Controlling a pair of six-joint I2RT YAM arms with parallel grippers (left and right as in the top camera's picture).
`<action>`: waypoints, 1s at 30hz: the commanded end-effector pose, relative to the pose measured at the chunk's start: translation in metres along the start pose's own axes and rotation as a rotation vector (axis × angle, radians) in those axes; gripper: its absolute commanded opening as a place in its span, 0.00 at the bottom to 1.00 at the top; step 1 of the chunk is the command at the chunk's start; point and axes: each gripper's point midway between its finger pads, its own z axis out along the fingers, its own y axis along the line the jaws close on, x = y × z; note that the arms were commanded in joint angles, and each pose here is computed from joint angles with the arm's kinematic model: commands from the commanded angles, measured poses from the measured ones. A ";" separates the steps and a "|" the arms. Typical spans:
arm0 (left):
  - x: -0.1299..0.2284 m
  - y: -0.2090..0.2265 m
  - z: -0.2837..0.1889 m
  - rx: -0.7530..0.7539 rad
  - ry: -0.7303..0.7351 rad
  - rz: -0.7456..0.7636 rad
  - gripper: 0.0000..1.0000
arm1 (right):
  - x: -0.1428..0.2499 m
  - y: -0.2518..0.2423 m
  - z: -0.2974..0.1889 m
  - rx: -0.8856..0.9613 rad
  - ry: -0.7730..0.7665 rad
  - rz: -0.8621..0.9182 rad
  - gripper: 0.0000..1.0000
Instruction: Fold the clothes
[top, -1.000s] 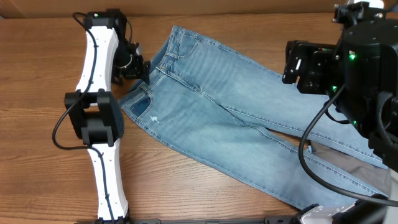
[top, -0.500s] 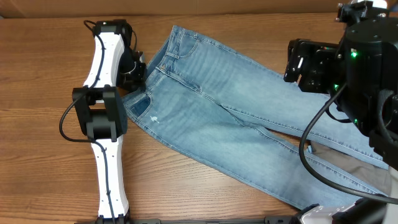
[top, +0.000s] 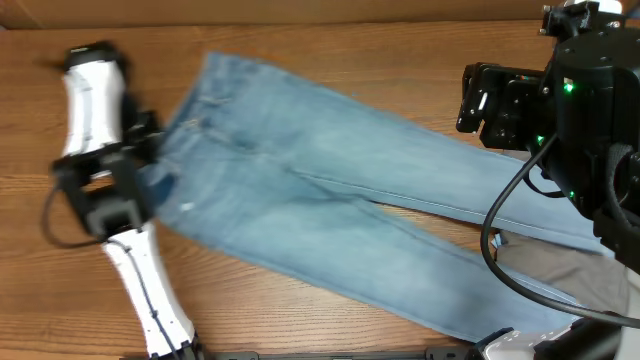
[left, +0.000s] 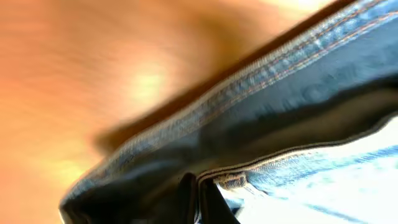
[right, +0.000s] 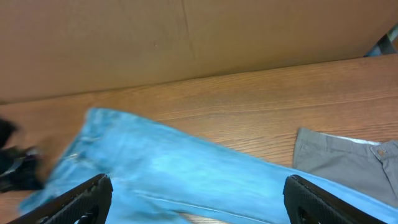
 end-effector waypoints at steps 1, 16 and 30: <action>0.001 0.096 -0.062 0.032 -0.127 -0.268 0.04 | -0.001 -0.002 0.000 0.006 -0.005 0.012 0.91; 0.059 0.095 -0.203 0.171 -0.482 -0.107 0.44 | 0.000 -0.012 0.055 0.076 0.095 0.099 0.97; 0.055 -0.017 -0.206 0.139 -0.545 0.302 0.62 | 0.087 -0.127 0.208 0.193 0.640 0.430 0.91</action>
